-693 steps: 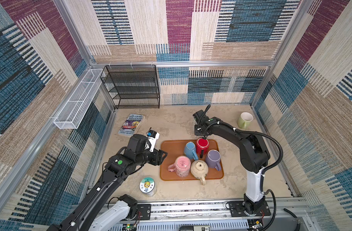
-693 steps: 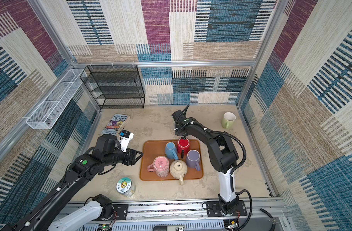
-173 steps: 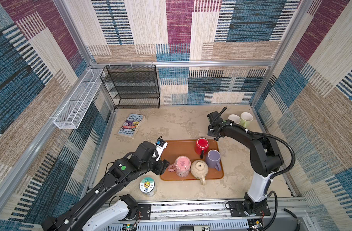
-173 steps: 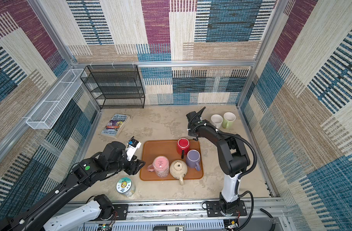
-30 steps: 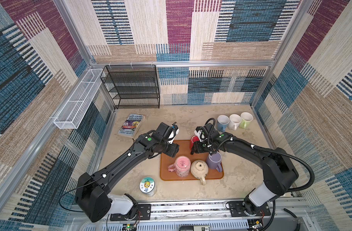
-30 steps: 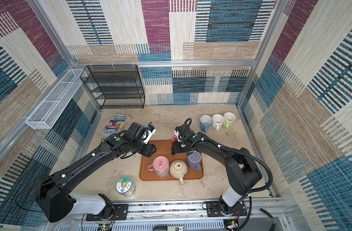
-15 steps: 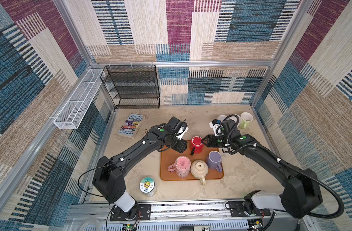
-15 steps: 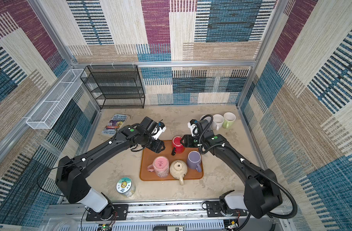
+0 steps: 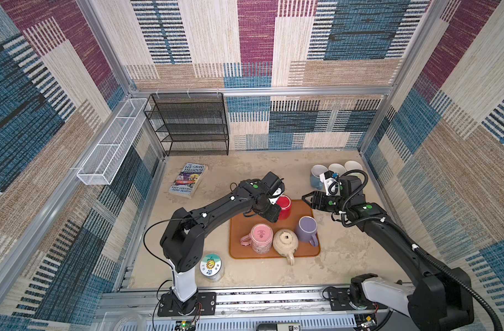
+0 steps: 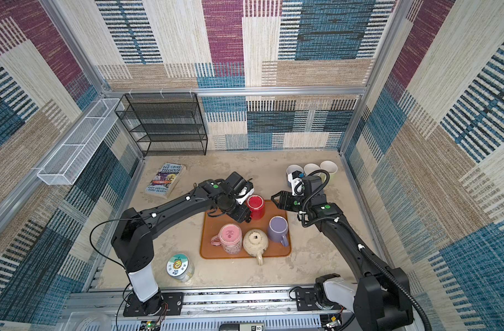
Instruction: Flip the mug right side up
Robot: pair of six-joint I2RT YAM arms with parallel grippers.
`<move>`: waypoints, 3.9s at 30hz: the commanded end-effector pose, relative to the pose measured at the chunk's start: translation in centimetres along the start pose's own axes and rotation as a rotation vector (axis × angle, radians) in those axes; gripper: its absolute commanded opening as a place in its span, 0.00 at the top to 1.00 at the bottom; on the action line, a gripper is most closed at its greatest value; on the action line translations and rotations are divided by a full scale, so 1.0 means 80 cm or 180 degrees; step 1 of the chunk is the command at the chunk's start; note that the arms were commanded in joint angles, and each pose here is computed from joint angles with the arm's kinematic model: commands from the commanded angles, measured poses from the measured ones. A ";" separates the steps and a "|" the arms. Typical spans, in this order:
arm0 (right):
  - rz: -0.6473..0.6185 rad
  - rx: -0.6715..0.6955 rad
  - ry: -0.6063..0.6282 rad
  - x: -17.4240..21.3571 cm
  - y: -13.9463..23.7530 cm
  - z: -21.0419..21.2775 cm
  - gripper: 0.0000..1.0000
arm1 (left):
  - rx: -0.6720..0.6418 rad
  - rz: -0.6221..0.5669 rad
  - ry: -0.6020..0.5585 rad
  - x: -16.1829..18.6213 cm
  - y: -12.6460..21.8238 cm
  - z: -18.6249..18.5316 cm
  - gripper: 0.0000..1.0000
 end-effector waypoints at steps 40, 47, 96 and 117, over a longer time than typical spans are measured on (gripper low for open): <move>0.0066 -0.0050 0.0025 0.004 -0.012 -0.008 0.44 | -0.0563 0.0121 -0.0128 -0.034 -0.079 0.018 0.79; 0.0078 -0.0068 0.0026 0.004 -0.013 -0.007 0.45 | -0.0557 0.0093 -0.0134 -0.037 -0.076 0.019 0.84; 0.0109 -0.0040 0.0032 0.013 -0.013 -0.012 0.45 | 0.0300 -0.0004 -0.0312 -0.051 -0.067 -0.011 0.68; 0.0106 -0.0048 0.0039 0.015 -0.013 -0.012 0.46 | 0.0220 0.0068 -0.0301 -0.058 -0.080 -0.002 0.74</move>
Point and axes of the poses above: each gripper's point midway between its finger pads, its own y axis back along the fingers, its own z axis along the line the jaws close on, x = y × z, the point moved 3 cm from there along y, back along the fingers, and after that the axes turned 1 degree about y, right-handed, at the moved point
